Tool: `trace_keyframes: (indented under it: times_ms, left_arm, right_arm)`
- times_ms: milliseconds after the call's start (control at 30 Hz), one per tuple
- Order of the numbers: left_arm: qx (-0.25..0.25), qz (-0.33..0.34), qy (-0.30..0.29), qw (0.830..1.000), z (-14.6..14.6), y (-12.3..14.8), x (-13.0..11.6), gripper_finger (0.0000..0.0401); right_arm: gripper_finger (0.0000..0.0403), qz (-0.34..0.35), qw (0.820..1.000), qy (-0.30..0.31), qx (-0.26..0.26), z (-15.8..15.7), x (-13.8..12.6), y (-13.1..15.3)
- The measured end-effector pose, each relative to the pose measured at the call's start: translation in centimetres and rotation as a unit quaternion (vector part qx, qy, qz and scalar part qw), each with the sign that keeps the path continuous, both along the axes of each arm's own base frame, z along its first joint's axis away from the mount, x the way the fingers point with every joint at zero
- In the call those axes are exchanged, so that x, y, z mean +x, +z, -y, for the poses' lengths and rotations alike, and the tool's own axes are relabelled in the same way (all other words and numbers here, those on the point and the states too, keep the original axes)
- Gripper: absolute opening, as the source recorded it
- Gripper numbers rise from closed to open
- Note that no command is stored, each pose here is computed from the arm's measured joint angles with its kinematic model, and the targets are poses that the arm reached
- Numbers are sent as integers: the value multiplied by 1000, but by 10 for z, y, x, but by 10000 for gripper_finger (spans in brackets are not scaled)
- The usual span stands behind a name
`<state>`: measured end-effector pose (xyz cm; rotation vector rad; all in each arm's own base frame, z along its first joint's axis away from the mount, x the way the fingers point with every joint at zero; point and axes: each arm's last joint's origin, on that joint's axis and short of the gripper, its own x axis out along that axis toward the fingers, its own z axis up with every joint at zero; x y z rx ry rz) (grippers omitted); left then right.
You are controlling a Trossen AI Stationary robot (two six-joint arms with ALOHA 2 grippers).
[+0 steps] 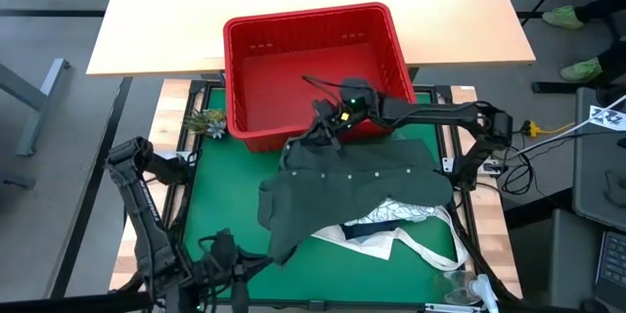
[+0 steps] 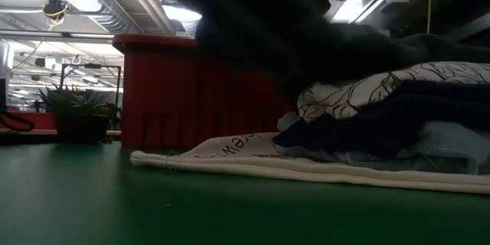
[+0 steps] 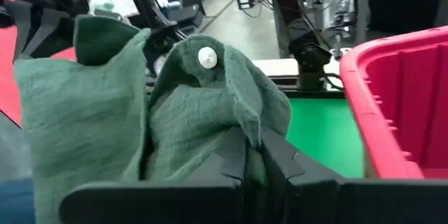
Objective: Fold laundry
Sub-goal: Fold the patterned white shirt
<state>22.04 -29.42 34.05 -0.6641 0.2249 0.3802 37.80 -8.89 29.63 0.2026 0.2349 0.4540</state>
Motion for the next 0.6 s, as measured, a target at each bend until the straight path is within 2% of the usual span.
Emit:
trace_keyframes:
  times_ms: [133,333,600]
  left_arm:
    - [-22,-82,1,996,-14,-11,2,0]
    - [-71,-196,23,978,-32,-22,5,0]
    - [-82,-238,26,967,-43,-24,15,0]
  right_arm:
    - [23,1,1000,-12,-26,2,4,-8]
    - [25,-10,998,-44,-39,4,7,-14]
    - [25,-12,996,-77,-46,6,8,-14]
